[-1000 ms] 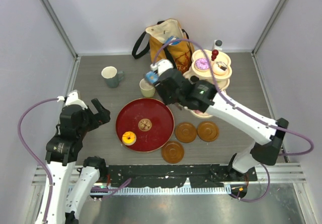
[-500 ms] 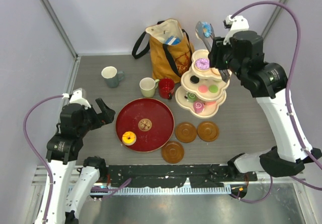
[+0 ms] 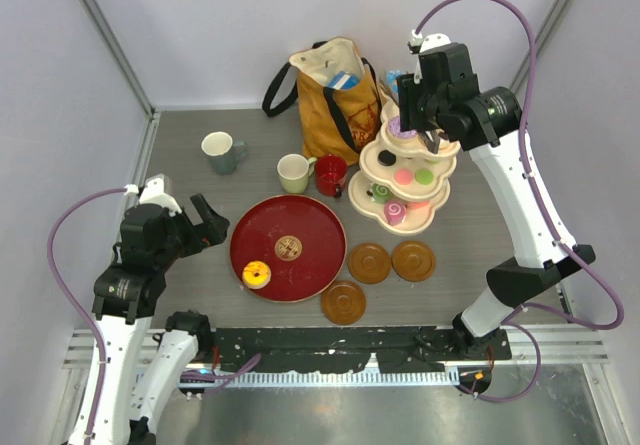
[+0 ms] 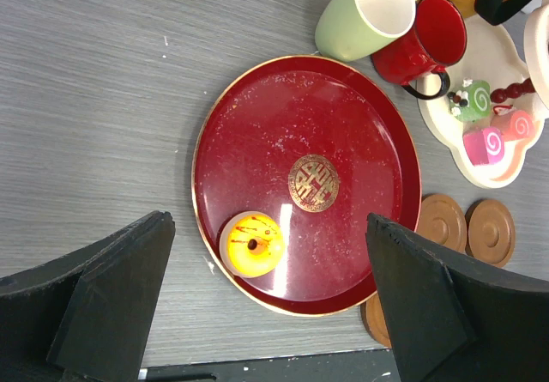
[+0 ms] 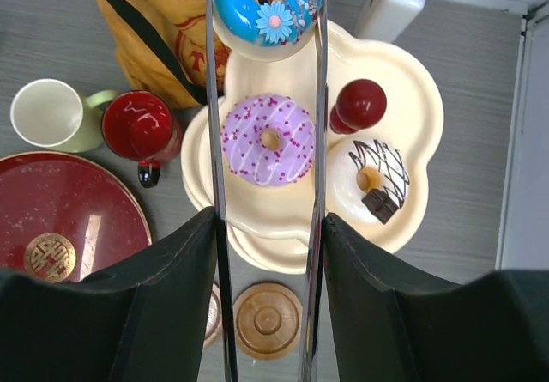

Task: Serve the afternoon tea

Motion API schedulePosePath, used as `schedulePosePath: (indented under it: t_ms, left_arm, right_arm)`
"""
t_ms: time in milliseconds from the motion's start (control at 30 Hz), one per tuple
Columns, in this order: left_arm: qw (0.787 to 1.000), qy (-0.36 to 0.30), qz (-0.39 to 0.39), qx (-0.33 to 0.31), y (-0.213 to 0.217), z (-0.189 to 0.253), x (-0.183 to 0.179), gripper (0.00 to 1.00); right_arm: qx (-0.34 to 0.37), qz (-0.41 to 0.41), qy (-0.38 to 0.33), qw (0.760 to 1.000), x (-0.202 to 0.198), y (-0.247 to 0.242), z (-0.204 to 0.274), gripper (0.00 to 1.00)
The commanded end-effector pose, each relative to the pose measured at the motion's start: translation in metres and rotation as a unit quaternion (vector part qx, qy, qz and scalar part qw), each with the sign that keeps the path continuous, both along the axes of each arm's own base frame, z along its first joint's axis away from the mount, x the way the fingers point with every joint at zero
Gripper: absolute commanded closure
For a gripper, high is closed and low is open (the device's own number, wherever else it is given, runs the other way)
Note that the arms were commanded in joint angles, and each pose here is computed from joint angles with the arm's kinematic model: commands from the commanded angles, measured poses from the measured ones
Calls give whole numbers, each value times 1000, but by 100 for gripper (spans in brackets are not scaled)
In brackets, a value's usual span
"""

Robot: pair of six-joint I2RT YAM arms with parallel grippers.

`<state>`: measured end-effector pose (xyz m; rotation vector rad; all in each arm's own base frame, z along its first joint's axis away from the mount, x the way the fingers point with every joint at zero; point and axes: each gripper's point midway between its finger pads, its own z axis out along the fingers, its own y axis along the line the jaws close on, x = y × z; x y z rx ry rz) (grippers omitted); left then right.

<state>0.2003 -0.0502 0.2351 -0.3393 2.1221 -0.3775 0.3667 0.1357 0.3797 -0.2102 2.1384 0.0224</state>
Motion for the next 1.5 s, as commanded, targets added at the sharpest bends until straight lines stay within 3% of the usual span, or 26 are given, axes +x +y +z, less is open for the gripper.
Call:
schedulePosePath:
  t_ms: [0, 300, 800, 1467]
  left_arm:
    - [1000, -16, -4, 9, 1, 6, 6, 0]
    - [1000, -15, -1, 10, 2, 5, 7, 0]
    - [1000, -14, 0, 10, 2, 5, 6, 0]
    - [1000, -14, -1, 8, 2, 5, 6, 0]
  right_arm:
    - [-24, -24, -14, 999, -1, -16, 8, 46]
    - [-61, -44, 11, 997, 7, -26, -10, 42]
    - [-62, -42, 20, 997, 7, -25, -14, 38]
    - [-56, -101, -44, 992, 9, -44, 23, 37]
